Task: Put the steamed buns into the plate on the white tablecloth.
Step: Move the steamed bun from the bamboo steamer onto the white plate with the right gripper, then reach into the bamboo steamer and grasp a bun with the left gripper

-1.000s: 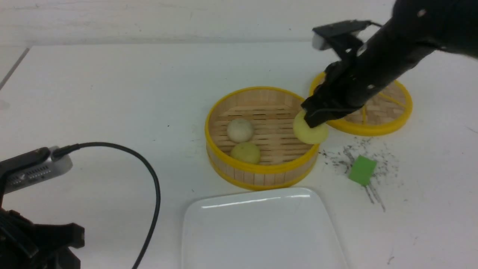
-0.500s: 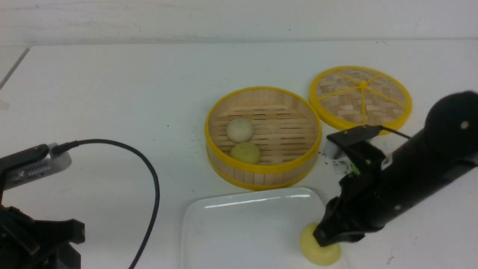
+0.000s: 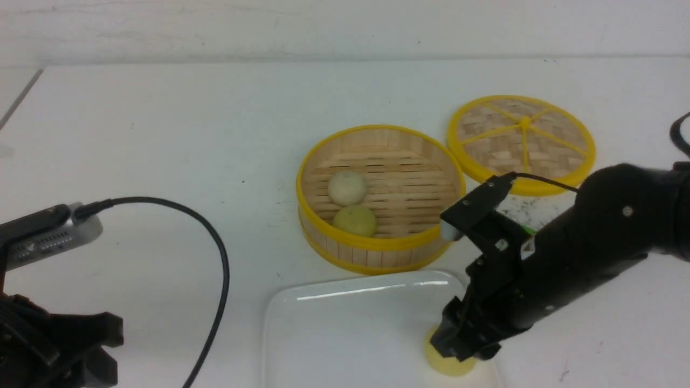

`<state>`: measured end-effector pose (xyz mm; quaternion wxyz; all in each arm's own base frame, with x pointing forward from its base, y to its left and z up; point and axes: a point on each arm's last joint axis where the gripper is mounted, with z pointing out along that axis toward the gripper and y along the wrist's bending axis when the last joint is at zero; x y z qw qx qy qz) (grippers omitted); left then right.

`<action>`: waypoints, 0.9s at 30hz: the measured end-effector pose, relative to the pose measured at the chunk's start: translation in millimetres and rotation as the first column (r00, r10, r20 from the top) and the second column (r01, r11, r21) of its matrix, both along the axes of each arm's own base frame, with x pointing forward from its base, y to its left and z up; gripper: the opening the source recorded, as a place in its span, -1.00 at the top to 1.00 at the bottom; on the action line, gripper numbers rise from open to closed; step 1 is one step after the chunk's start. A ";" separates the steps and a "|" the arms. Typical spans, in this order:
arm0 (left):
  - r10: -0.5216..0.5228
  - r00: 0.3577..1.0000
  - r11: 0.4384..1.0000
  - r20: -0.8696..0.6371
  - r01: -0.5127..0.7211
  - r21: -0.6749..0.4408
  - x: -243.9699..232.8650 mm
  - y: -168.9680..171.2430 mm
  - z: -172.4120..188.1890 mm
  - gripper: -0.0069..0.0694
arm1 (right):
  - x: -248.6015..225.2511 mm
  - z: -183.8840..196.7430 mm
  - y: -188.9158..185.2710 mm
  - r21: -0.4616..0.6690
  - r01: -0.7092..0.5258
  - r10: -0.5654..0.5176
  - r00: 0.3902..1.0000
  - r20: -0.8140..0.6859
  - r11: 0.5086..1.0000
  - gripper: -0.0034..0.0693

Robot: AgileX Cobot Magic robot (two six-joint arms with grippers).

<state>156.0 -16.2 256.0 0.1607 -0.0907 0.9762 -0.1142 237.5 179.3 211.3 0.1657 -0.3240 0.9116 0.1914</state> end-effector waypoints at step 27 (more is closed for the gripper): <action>-0.096 0.975 0.981 0.198 0.126 -0.147 59.5 -56.5 59.0 0.81 | -165.8 61.5 -153.1 0.261 0.419 -0.493 0.715 0.496 0.870 0.94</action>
